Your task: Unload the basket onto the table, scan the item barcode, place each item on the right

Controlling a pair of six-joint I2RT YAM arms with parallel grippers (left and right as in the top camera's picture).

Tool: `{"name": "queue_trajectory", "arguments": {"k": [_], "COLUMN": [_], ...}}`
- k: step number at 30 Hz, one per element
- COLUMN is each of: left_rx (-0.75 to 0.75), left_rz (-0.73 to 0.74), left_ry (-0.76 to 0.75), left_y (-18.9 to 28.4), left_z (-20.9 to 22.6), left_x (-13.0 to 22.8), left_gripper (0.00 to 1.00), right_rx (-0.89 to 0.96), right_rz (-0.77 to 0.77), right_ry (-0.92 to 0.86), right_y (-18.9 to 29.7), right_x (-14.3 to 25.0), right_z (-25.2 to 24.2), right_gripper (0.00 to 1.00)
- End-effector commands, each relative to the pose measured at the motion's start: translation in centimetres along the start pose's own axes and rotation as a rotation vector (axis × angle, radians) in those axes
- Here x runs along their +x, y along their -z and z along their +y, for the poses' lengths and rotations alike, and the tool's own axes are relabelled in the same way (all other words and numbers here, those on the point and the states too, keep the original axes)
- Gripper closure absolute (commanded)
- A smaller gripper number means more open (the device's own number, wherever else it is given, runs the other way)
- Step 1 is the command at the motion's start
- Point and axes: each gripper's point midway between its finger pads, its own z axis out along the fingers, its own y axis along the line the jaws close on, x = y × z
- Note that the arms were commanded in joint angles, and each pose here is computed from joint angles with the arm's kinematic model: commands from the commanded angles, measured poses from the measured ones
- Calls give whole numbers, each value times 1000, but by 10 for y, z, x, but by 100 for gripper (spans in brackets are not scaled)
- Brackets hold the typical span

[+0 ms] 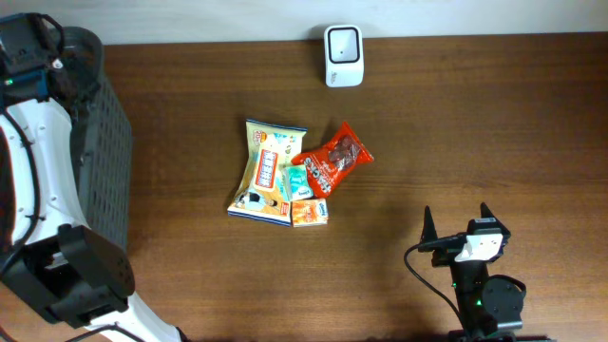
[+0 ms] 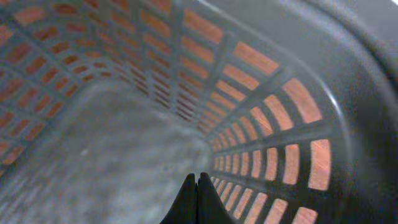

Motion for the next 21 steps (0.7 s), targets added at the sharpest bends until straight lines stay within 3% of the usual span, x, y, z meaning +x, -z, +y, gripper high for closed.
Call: {"name": "queue_trajectory", "arguments": {"k": [1,6,10,15,16,17,18,20,21], "left_rx": [191,234,167,162,172,191,233,368,469], "left_rz": [-9,-21,-84,-201,-241,-271,-290,-317,-322], "left_ry": [-70,-70,-63,-49,-45,-44,-48,-69,-90], "left_y": [28,51,59,110,131,151,172,215,238], "left_z": [-33,-37,-25,-17,-15,-15,-18,-33,-46], "left_x": [-4,-7,-20,-41,-46,-49,-48,-41,-35], "left_gripper": [100,100,100,91,85,70,63,43,28], "right_rx": [17,17,17,17,17,17,17,18,17], "right_rz": [6,6,6,6,6,6,6,6,6], "right_ry": [-1,-1,-1,-1,-1,-1,-1,-1,-1], "right_y": [0,0,0,0,0,0,0,0,0], "right_x": [4,4,4,4,4,4,4,4,4], "right_z": [-3,-3,-3,-3,-3,-3,-3,-3,-3], "right_gripper": [2,2,2,2,2,2,2,2,2]}}
